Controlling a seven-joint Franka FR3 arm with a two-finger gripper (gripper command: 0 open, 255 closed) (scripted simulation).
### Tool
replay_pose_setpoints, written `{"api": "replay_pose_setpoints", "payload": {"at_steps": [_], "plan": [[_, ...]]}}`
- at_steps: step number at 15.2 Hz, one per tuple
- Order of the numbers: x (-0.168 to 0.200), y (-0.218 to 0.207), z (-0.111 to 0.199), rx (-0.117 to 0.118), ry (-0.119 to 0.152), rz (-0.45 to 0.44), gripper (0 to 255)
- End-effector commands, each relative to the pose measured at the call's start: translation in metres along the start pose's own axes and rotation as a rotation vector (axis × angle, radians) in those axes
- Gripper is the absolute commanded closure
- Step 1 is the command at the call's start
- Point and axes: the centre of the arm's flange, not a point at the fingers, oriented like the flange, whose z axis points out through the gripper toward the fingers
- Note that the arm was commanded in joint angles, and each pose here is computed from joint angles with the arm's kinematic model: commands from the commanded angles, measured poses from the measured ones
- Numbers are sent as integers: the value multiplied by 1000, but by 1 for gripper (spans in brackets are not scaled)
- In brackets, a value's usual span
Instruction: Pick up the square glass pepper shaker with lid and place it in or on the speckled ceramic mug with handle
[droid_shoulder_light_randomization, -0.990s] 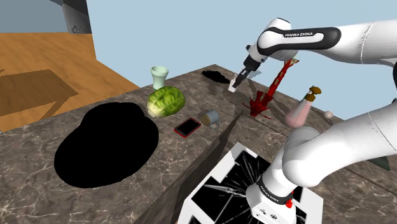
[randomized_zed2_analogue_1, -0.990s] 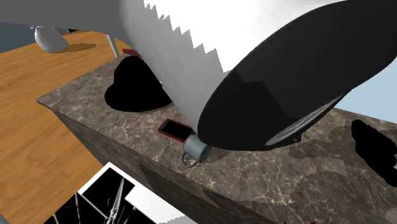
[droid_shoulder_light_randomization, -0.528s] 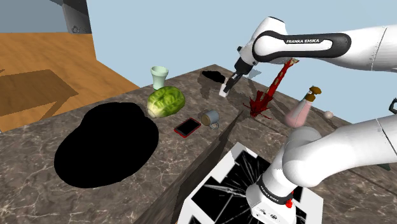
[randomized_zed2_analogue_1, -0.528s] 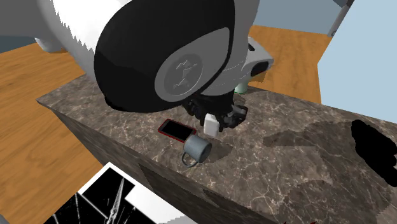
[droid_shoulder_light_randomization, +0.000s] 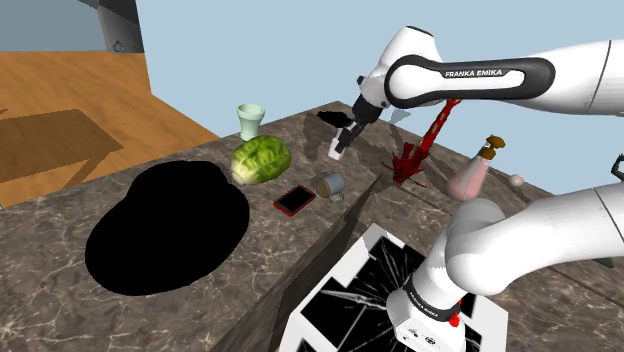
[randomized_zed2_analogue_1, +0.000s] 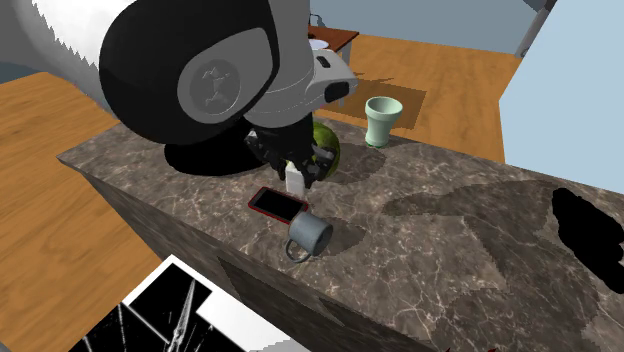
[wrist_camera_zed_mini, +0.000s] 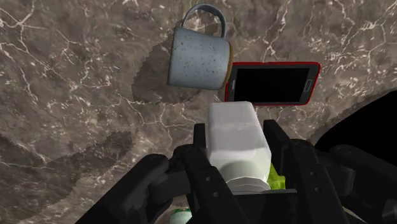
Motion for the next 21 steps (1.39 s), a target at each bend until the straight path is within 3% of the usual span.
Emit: {"api": "replay_pose_setpoints", "payload": {"at_steps": [1,11,18,19,21], "plan": [[-2,-2,11,0,0,1,255],[-15,-1,60,0,0,1,255],[-15,-1,60,0,0,1,255],[-15,-1,60,0,0,1,0],[-15,-1,60,0,0,1,0]]}}
